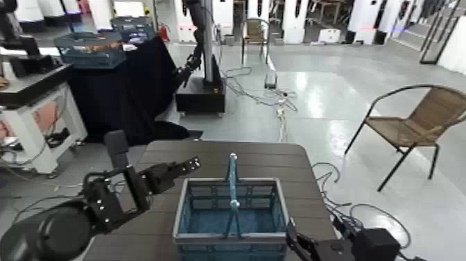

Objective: Place the crate on the table.

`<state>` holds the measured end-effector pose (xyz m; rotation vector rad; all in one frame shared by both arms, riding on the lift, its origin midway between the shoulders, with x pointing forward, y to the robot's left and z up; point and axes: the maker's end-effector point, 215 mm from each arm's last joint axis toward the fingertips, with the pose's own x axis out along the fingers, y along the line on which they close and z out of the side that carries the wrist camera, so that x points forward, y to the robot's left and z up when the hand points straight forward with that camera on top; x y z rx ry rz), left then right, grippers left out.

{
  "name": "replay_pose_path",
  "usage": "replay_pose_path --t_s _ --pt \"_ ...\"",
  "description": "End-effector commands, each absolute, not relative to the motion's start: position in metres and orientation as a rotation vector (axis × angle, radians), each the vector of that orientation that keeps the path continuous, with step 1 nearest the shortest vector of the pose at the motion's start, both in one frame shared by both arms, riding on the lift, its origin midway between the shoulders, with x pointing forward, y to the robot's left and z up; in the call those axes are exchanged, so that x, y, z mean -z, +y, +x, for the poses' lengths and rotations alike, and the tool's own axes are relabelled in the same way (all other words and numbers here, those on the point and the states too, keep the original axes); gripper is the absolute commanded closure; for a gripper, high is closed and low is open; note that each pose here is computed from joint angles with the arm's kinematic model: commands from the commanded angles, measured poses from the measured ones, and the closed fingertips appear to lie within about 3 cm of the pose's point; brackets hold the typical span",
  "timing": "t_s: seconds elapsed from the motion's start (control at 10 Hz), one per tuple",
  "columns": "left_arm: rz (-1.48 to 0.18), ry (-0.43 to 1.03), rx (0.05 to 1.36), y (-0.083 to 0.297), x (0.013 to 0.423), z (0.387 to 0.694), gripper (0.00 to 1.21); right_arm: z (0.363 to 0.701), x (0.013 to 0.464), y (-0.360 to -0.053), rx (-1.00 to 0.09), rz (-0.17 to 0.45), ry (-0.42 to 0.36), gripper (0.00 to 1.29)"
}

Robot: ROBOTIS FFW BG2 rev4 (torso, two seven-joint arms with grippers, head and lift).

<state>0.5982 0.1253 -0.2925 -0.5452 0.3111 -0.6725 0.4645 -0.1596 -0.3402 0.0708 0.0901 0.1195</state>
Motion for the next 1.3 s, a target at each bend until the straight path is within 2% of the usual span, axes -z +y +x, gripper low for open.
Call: replay_pose_path --t_s 0.1,0.5,0.9,1.3 --pt "-0.382 0.110 0.499 0.161 0.277 0.593 0.12 0.464 0.341 -0.161 -0.115 0.070 0.091 0.15" --pt "-0.275 -0.015 0.345 0.182 0.289 0.563 0.12 0.463 0.341 -0.164 -0.107 0.074 0.087 0.15" --pt "-0.249 -0.105 0.185 0.207 0.312 0.521 0.12 0.462 0.340 -0.166 -0.104 0.077 0.082 0.15" --pt "-0.184 -0.125 0.103 0.217 0.327 0.491 0.12 0.461 0.342 -0.167 -0.103 0.075 0.086 0.15"
